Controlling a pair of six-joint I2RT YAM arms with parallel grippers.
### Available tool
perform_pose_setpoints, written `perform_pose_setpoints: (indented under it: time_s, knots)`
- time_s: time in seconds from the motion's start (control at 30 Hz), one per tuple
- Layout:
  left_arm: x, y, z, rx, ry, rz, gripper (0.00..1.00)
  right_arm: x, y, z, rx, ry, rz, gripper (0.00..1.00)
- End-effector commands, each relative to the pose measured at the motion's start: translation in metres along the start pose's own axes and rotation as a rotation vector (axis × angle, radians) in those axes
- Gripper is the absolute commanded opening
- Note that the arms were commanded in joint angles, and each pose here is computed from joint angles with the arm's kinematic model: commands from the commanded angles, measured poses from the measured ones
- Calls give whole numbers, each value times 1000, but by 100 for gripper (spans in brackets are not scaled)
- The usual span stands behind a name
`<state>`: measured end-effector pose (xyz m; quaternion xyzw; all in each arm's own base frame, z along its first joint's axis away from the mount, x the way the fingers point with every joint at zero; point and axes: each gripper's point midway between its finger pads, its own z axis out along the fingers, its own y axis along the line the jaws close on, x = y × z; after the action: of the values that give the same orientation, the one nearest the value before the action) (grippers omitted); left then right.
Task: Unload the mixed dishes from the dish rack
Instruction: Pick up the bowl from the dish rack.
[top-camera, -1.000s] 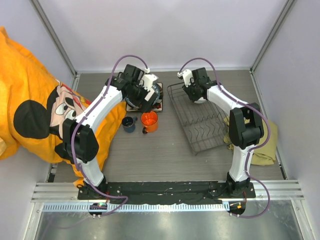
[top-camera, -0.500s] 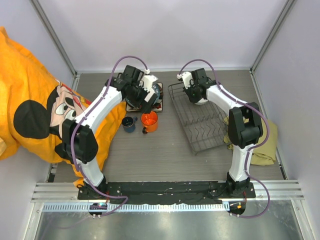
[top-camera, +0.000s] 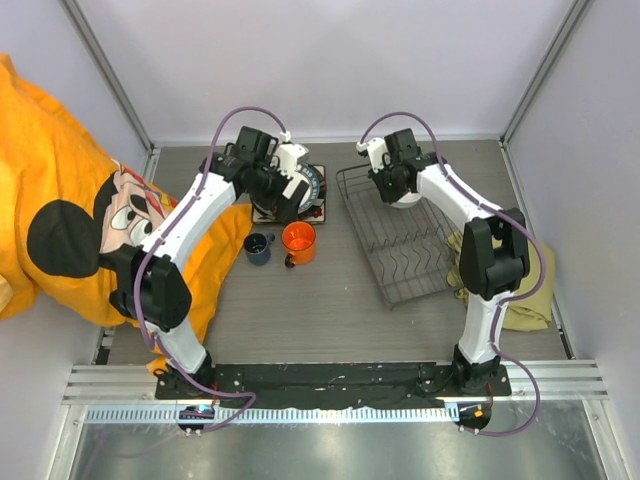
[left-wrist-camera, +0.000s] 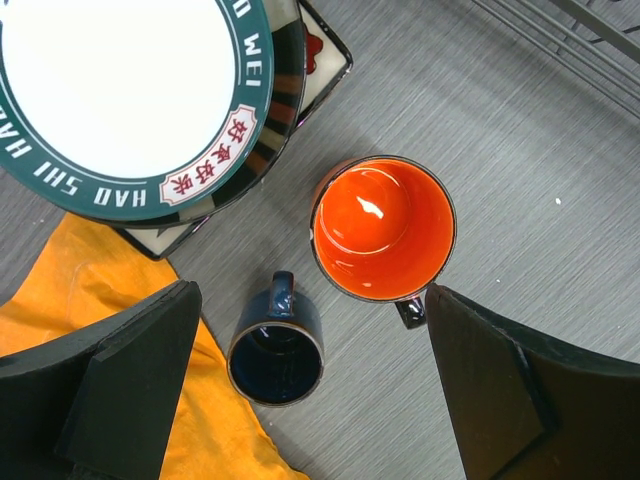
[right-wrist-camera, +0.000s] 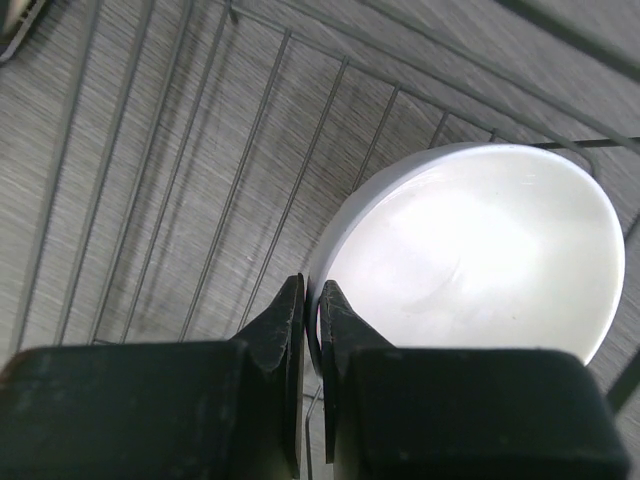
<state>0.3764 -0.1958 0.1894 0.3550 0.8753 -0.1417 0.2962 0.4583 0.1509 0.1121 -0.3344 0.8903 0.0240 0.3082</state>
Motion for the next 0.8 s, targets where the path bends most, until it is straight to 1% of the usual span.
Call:
perform_pose_setpoints:
  time_s: [0.0,0.23,0.3,0.33,0.37,0.43,0.47,0.53,0.57,0.67,0.77]
  knots:
    - [-15,3,-18,-12,-89,-3,100,-70,-11,-75,69,-219,-16,1]
    - [-13,16,-26,-33,-110,-37,100,-90,4,-117,90,-275,-52,1]
    - [-11,23,-27,-43,-111,-56,100,-98,17,-129,89,-291,-82,1]
    - [-12,24,-27,-41,-116,-60,100,-99,18,-135,115,-290,-91,1]
    - [-10,30,-28,-46,-118,-75,100,-105,31,-146,108,-314,-111,1]
    - [-8,38,-30,-56,-130,-99,100,-107,42,-155,110,-320,-127,1]
    - [-8,40,-31,-59,-135,-108,100,-109,59,-163,94,-333,-153,1]
    - [-5,52,-32,-75,-146,-136,100,-109,71,-174,93,-344,-168,1]
    - [-4,55,-33,-79,-148,-147,100,-110,87,-177,72,-348,-191,1]
    - [0,70,-35,-104,-153,-179,99,-107,112,-189,41,-360,-226,1]
    - [3,86,-38,-136,-161,-214,100,-101,130,-191,8,-355,-263,1]
